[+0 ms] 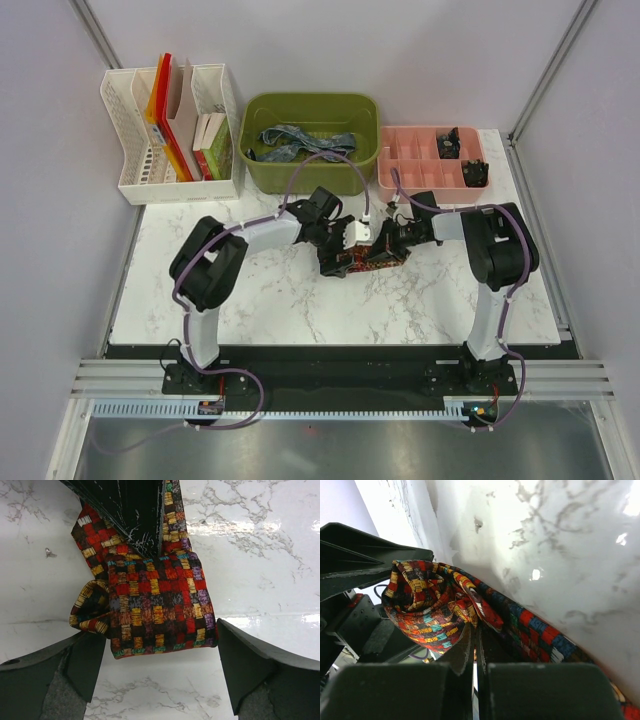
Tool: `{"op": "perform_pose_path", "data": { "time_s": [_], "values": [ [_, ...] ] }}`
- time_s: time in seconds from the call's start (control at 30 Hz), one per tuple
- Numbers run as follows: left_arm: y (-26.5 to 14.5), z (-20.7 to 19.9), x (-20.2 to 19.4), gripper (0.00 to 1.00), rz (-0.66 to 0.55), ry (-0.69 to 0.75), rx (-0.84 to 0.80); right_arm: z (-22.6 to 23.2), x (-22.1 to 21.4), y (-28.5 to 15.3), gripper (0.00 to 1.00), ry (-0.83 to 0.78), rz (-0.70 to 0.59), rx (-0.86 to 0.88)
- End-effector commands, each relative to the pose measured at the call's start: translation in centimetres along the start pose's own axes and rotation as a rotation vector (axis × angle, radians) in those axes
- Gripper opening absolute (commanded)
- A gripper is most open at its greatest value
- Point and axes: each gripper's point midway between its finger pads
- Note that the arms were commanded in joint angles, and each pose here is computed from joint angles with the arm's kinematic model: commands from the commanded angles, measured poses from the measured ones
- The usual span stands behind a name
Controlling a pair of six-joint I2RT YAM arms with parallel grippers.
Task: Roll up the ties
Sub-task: Roll the tie at the center of the board.
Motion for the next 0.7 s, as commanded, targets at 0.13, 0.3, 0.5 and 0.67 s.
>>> {"op": "perform_pose_path", "data": {
  "time_s": [0.13,0.3,0.5,0.67],
  "values": [
    [-3.3,1.2,2.6,1.0,-0.112,0.117,0.082,-3.6,-2.3,1.2,0.0,0.034,0.014,-0.168],
    [-2.8,0.7,3.3,1.0,-0.137,0.099,0.037,-2.9,-2.4,1.2,0.0,0.044,-0.002,-0.167],
    [-2.0,1.2,4.1,1.0,-0.145,0.107,0.02,-2.6,-2.5,1.3,0.0,0.04,-0.003,-0.165],
    [-2.5,-0.1,4.4,1.0,-0.163,0.147,-0.032,-2.4,-2.3,1.2,0.0,0.039,-0.007,-0.166]
  ]
}}
Point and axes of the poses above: each gripper's point midway between its finger pads, its own y axis out along the fingers, its own z axis along the line the jaws close on, x = y × z, and after that the axes turned 8 degrees about -y, right-handed
